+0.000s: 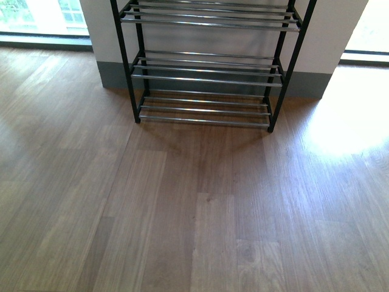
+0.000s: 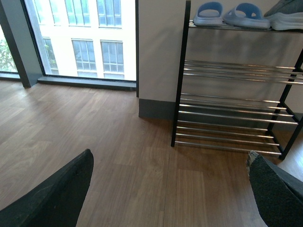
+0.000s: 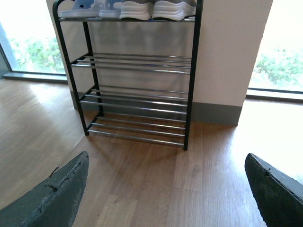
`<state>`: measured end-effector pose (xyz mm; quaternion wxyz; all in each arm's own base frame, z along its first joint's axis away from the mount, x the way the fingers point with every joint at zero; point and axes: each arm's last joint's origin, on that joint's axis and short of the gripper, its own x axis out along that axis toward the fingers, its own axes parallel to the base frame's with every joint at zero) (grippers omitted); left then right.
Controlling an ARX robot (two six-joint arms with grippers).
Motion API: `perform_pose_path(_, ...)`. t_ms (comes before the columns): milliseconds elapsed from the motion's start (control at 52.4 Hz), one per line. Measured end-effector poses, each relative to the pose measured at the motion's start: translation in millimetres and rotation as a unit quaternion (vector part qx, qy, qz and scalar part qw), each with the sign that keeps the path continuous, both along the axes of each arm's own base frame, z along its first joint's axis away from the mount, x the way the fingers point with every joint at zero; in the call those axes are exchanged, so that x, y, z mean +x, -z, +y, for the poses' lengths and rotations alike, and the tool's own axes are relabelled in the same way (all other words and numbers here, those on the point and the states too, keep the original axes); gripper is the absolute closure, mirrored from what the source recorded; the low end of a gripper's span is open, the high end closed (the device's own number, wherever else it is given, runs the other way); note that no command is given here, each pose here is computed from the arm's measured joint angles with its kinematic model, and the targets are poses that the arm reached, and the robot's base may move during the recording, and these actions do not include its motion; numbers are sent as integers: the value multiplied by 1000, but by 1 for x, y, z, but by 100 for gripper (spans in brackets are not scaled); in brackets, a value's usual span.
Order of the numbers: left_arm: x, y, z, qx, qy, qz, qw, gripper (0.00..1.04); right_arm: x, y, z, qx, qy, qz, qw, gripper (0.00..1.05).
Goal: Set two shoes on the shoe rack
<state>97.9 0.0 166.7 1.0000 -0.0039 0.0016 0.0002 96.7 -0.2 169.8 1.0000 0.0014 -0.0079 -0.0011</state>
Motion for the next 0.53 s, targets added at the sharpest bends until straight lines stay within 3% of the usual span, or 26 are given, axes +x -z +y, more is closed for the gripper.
perform_pose_path(535, 0, 0, 0, 0, 0, 0, 1000, 9, 0, 0, 0, 0, 0, 0, 1000, 9)
